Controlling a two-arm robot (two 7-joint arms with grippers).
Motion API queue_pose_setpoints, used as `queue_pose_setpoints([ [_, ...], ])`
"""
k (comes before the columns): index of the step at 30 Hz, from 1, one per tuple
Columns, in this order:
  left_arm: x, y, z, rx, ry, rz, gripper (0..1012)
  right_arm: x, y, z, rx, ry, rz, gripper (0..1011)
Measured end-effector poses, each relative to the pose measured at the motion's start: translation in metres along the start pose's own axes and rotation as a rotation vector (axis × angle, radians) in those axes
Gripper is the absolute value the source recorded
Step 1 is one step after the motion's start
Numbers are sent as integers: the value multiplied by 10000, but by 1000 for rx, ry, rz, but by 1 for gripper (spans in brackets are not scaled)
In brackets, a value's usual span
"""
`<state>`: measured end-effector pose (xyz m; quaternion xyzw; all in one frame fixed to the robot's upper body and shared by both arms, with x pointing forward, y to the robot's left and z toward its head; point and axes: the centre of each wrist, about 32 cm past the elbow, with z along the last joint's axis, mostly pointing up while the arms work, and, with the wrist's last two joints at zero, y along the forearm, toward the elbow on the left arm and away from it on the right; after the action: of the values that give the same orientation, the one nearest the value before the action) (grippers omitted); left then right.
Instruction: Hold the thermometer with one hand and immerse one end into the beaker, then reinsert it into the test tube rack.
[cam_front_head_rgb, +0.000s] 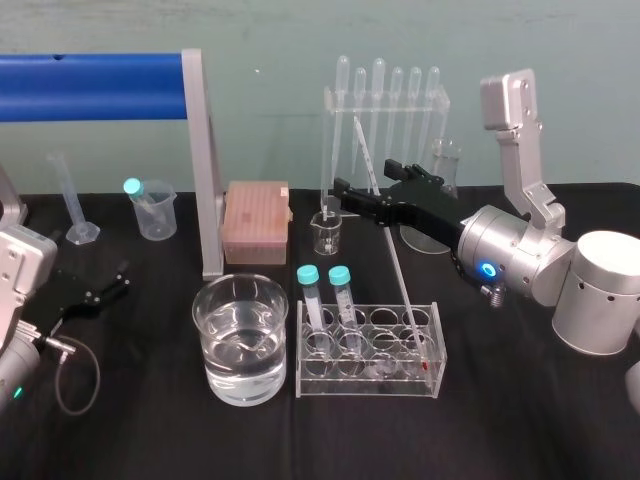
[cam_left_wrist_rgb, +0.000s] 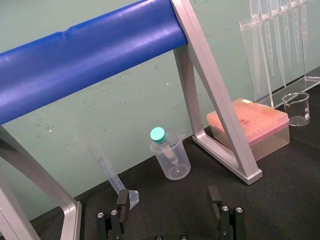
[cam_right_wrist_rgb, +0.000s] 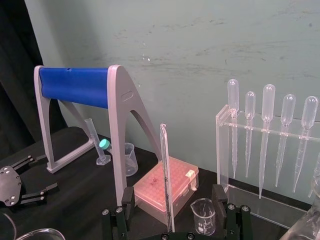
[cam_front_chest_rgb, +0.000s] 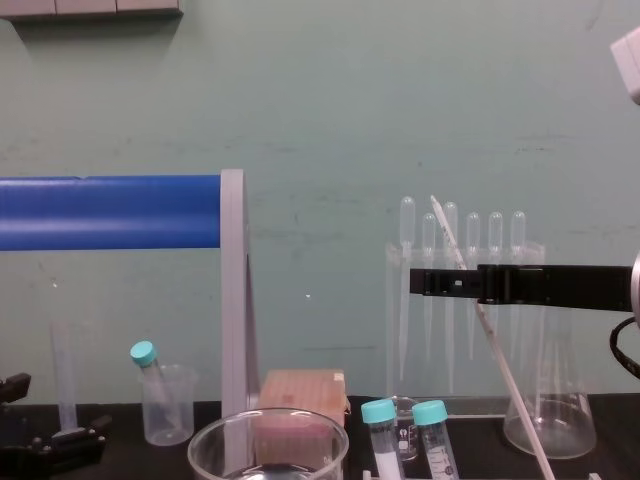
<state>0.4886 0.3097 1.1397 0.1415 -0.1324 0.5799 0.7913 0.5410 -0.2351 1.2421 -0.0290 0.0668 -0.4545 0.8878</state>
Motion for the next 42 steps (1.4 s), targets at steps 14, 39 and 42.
queue_pose_setpoints([
  [14,0,0,0,0,0,0,1008,2,-2,-2,0,0,-1,787],
  [39,0,0,0,0,0,0,1008,2,-3,-2,0,0,-1,56],
  [42,0,0,0,0,0,0,1008,2,-2,-2,0,0,0,57],
])
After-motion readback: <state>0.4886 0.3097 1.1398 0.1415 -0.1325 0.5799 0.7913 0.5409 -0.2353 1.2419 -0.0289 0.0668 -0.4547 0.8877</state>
